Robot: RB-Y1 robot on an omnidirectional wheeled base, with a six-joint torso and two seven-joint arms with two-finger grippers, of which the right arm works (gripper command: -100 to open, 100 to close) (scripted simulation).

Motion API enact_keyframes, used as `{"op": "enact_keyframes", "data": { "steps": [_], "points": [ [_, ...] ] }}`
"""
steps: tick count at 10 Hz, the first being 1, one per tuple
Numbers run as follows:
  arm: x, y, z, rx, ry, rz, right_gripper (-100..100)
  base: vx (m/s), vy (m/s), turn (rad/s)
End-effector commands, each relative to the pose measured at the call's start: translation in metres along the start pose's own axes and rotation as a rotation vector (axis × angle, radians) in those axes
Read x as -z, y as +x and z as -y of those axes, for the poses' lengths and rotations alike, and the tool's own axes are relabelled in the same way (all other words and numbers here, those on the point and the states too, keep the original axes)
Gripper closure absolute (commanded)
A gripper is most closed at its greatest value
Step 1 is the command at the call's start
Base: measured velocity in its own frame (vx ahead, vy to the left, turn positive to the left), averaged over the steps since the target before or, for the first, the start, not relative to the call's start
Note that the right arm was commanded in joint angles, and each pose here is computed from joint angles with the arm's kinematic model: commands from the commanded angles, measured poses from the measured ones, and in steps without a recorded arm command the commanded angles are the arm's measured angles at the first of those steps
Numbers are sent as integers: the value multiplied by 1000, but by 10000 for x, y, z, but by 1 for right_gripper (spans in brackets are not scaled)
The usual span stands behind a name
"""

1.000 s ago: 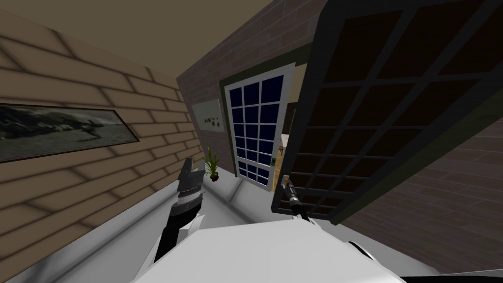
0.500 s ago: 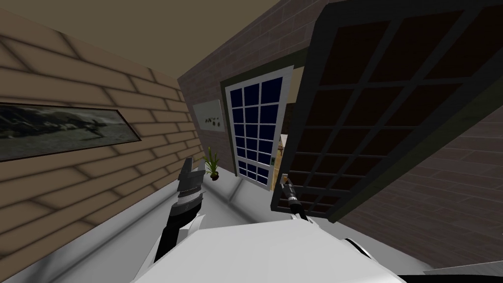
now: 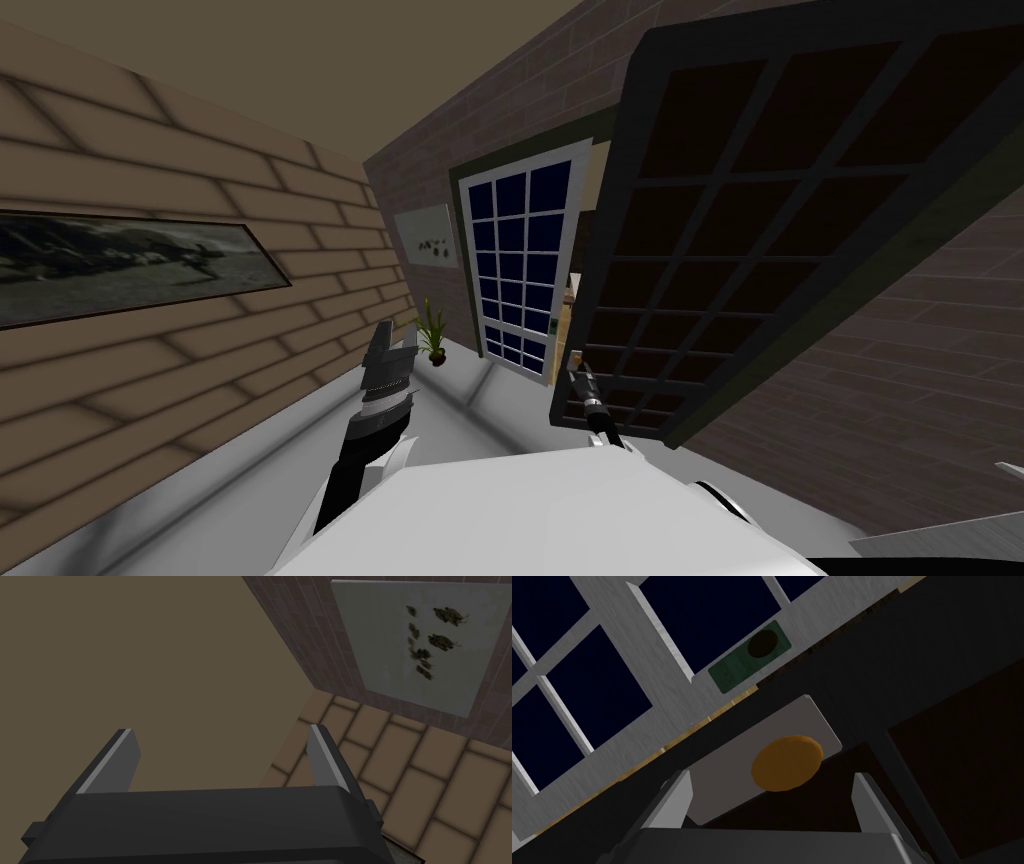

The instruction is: Pull the door open

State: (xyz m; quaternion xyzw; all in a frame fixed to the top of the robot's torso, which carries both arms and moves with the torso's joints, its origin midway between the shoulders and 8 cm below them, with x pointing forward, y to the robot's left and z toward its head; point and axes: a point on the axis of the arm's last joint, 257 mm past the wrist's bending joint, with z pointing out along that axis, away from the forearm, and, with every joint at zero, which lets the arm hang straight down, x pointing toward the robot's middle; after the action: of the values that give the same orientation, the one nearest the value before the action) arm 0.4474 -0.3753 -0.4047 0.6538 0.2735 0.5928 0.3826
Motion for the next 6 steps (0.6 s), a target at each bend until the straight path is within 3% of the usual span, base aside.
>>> {"op": "enact_keyframes", "data": {
  "steps": [1, 6],
  "points": [
    [-21, 43, 21, -61, 0, -2, -100, -66, -18, 0],
    [-66, 137, 76, -210, 1, -5, -100, -50, -15, -1]
  ]
}}
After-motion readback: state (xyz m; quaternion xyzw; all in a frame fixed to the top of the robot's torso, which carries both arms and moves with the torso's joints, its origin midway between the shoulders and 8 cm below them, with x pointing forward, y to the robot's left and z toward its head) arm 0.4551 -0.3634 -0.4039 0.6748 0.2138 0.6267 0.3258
